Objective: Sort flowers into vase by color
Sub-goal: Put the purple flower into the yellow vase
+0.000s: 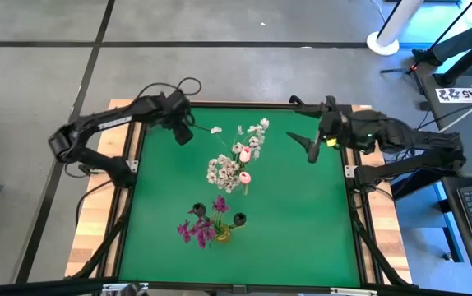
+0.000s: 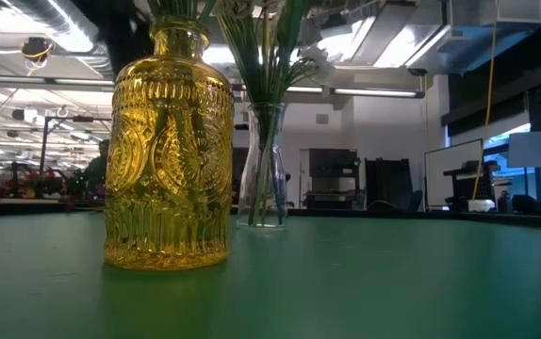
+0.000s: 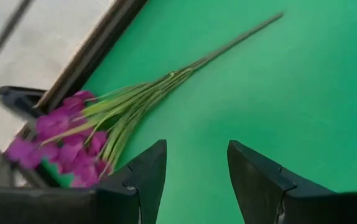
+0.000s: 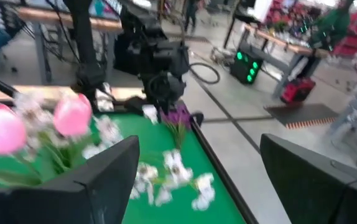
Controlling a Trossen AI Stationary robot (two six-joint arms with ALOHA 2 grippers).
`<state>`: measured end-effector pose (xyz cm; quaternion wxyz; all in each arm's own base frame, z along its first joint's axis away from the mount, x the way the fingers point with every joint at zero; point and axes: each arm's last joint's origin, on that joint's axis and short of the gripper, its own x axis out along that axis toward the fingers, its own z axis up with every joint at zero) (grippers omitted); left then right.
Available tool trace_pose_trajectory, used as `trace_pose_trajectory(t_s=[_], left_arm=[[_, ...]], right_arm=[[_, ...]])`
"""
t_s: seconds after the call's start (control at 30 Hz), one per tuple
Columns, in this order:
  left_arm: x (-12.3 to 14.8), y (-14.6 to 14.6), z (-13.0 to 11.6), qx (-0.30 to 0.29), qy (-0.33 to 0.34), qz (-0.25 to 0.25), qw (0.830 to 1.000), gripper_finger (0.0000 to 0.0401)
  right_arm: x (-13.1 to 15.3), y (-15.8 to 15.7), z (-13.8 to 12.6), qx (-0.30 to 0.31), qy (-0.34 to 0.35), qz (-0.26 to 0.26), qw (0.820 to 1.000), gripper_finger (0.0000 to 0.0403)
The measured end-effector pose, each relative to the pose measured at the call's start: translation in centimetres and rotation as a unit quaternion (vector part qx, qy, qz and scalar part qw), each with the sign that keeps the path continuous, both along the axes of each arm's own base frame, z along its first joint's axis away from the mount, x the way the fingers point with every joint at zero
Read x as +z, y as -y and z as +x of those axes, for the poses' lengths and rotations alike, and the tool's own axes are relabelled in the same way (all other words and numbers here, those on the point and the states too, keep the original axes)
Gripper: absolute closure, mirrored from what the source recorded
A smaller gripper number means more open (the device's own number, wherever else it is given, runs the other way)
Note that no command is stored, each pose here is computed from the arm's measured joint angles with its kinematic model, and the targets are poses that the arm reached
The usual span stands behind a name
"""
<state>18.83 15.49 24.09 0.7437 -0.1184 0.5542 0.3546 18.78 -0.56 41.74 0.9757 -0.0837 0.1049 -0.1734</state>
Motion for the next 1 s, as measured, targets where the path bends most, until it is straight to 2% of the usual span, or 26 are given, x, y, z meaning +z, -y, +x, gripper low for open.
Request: trace_pose_trajectory(t_s=[0.2,0.37,0.53,0.67,0.8,1.0], left_arm=[[-2.9,-4.0,-0.3,-0.012,-0.032,-0.018,0.999,0.0235],[-5.6,-6.0,-0.5,-0.015,-0.068,-0.047,0.996,0.0235],[-7.9,-7.2,-0.1,-0.041,-0.095,-0.054,0.993,0.0235],[-8.5,-7.7,0.4,-0.054,-0.091,-0.039,0.994,0.0235],[-8.3,-8.1,0.7,-0.063,-0.079,-0.015,0.995,0.0235],[-7.4,-8.0,1.1,-0.067,-0.1,-0.017,0.993,0.0235]], right_arm=[[-2.1,1.1,0.5,-0.029,-0.027,0.01,0.999,0.0072],[-2.4,2.2,0.5,-0.049,-0.029,0.002,0.998,0.0072],[-0.8,2.9,-0.4,-0.046,0.036,-0.012,0.998,0.0072],[-0.7,3.6,-0.4,-0.02,0.042,-0.008,0.999,0.0072],[-1.1,4.4,-0.1,-0.021,0.028,-0.002,0.999,0.0072],[-1.8,5.5,0.9,-0.011,0.01,0.008,1.0,0.0072]])
